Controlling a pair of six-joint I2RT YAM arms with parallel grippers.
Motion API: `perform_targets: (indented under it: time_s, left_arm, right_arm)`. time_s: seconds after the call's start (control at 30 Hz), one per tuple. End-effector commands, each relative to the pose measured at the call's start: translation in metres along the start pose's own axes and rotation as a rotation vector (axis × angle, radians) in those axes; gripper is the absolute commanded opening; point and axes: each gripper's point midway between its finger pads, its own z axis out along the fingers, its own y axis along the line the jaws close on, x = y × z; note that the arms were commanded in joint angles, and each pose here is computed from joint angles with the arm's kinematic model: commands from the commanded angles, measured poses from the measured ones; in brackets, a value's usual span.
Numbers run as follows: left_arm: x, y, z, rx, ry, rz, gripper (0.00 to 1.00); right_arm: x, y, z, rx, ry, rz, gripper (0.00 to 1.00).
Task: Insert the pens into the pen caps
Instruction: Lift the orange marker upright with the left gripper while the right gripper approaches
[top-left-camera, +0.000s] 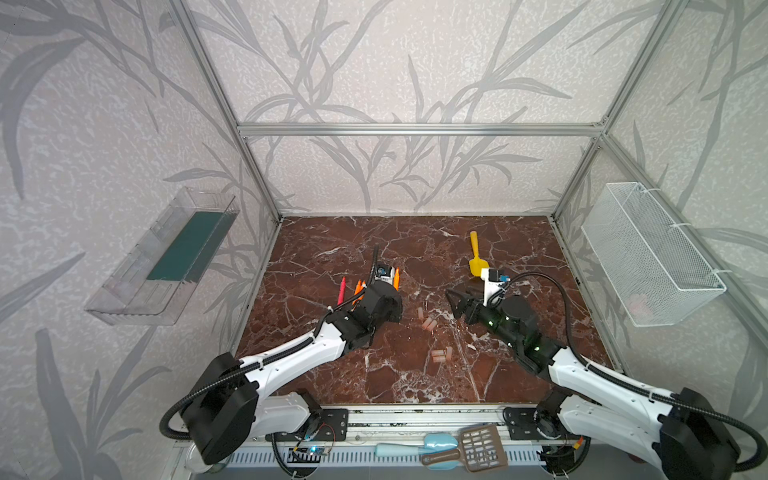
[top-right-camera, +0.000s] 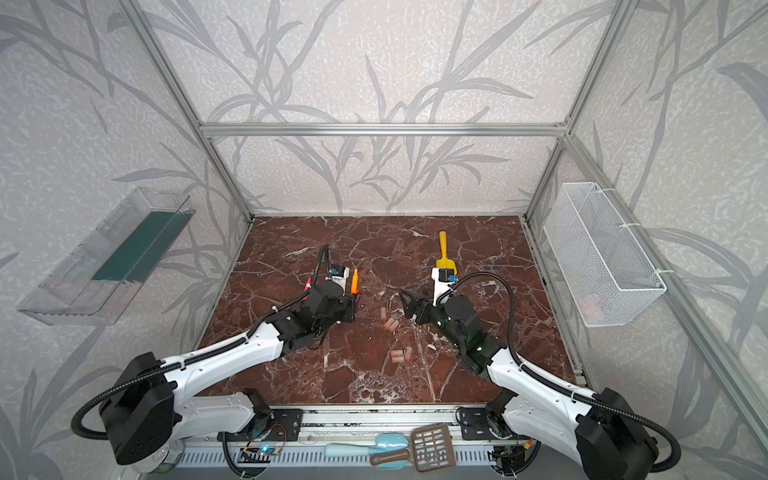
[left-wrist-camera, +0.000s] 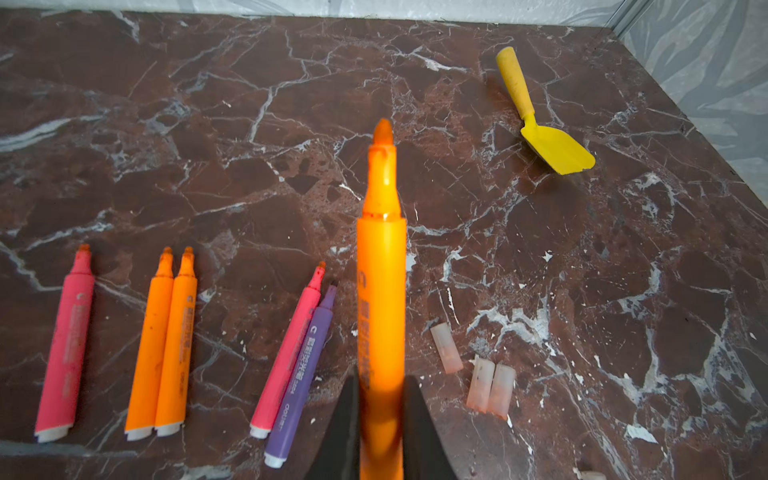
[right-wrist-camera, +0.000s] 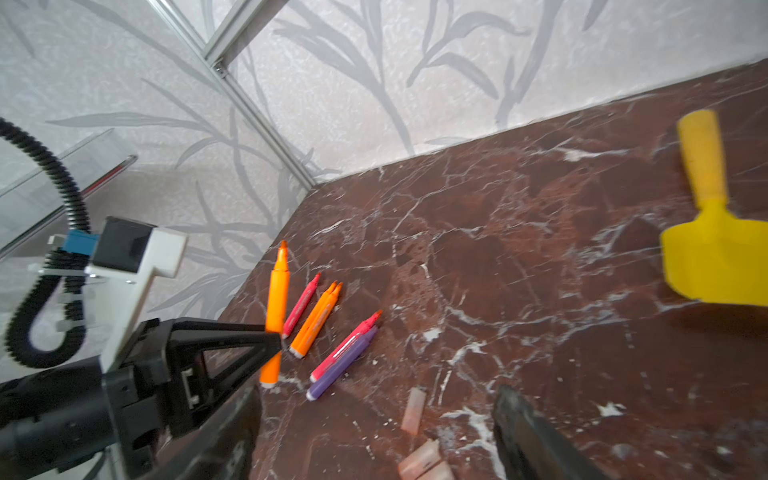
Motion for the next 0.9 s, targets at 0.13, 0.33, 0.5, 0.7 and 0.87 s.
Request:
perform_targets:
  time_s: [0.13,0.33,0.5,0.7,0.87]
  left_arm:
    - [-0.008,-0.057,-0.021,0.382,-0.104,0.052,0.0]
    - [0.007,-0.068,-0.019,0.46,-0.072,0.085,0.0]
    - [0.017,-0.083,-0.017,0.534,-0.043,0.111,0.0]
    - [0.019,-0.1,-0.016,0.578,-0.028,0.135,0.0]
    - [0.025,-0.106,-0.011,0.57,-0.028,0.158,0.0]
  right_arm:
    - [0.0,0.037,0.012,-0.16,0.025,0.11,0.82]
    - [0.008,0.056,0.021,-0.2,0.066,0.115,0.76]
    - [0.016,0.053,0.029,-0.18,0.086,0.123,0.73]
    - [0.021,0.055,0.039,-0.177,0.115,0.146,0.6]
    - [0.032,0.048,0.045,-0.168,0.131,0.194,0.47]
